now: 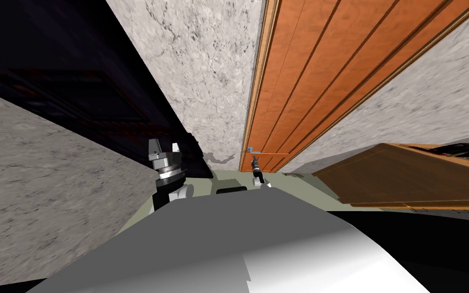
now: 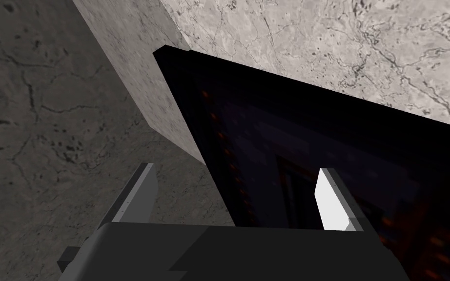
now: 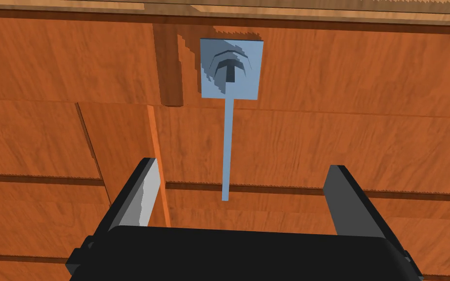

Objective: Pull the door open

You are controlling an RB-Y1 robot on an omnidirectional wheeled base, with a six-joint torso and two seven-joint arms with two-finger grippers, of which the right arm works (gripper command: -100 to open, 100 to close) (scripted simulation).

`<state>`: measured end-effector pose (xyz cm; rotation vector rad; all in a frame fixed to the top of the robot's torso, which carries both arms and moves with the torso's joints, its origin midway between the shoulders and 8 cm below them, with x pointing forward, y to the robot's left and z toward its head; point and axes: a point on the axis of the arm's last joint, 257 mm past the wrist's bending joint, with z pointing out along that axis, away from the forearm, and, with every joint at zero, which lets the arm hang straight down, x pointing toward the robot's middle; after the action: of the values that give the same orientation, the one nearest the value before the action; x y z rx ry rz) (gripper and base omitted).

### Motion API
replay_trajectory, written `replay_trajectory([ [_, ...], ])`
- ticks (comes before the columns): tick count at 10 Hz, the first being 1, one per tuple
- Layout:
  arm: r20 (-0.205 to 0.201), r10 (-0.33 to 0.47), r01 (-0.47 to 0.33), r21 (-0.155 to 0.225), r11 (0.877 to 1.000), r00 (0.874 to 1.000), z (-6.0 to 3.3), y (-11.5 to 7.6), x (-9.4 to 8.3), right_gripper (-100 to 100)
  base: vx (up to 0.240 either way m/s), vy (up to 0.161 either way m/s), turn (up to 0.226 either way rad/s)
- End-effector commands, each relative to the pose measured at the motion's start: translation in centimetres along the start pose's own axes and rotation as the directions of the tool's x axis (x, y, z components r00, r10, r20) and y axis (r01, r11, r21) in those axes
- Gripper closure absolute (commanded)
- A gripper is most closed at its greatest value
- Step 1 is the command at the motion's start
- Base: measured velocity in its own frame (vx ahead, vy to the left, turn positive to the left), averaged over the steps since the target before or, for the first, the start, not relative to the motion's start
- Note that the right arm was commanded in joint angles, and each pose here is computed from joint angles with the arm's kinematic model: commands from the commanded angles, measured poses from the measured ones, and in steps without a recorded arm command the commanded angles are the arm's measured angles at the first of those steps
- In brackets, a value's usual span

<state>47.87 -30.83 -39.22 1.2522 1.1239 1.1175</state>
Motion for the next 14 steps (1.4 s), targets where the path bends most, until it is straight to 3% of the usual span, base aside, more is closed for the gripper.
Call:
replay_trajectory([
  [1,0.002,0.0,0.0,-0.002,1.0,1.0,-0.04,-0.1,-0.3,-100,0.024,0.031,-0.005],
  [2,0.012,0.0,0.0,0.0,1.0,1.0,-0.54,-0.3,-2.4,-100,0.101,0.064,0.094],
  [5,0.012,0.0,0.0,0.0,1.0,1.0,-0.54,-0.3,-2.4,-100,0.056,0.031,0.006],
  [7,0.03,-0.001,0.001,0.002,1.0,1.0,-1.49,-0.4,-6.1,-100,0.148,0.042,0.087],
  [8,0.026,0.001,-0.001,-0.018,1.0,1.0,-1.05,0.4,-5.9,-100,0.137,0.047,0.02],
  [9,0.03,-0.001,0.001,0.002,1.0,1.0,-1.49,-0.4,-6.1,-100,0.054,0.04,-0.007],
  [10,0.039,-0.001,0.001,0.003,1.0,0.999,-2.04,-0.4,-8.1,-100,0.115,0.023,0.061],
  [12,0.043,-0.003,0.002,0.022,1.0,0.999,-2.5,-1.1,-8.3,-100,0.091,0.015,0.018],
  [13,0.039,-0.001,0.001,0.003,1.0,0.999,-2.04,-0.4,-8.1,-100,0.01,0.002,-0.006],
  [14,0.046,-0.002,0.002,0.003,1.0,0.999,-2.53,-0.3,-9.7,-100,0.074,-0.005,0.065],
])
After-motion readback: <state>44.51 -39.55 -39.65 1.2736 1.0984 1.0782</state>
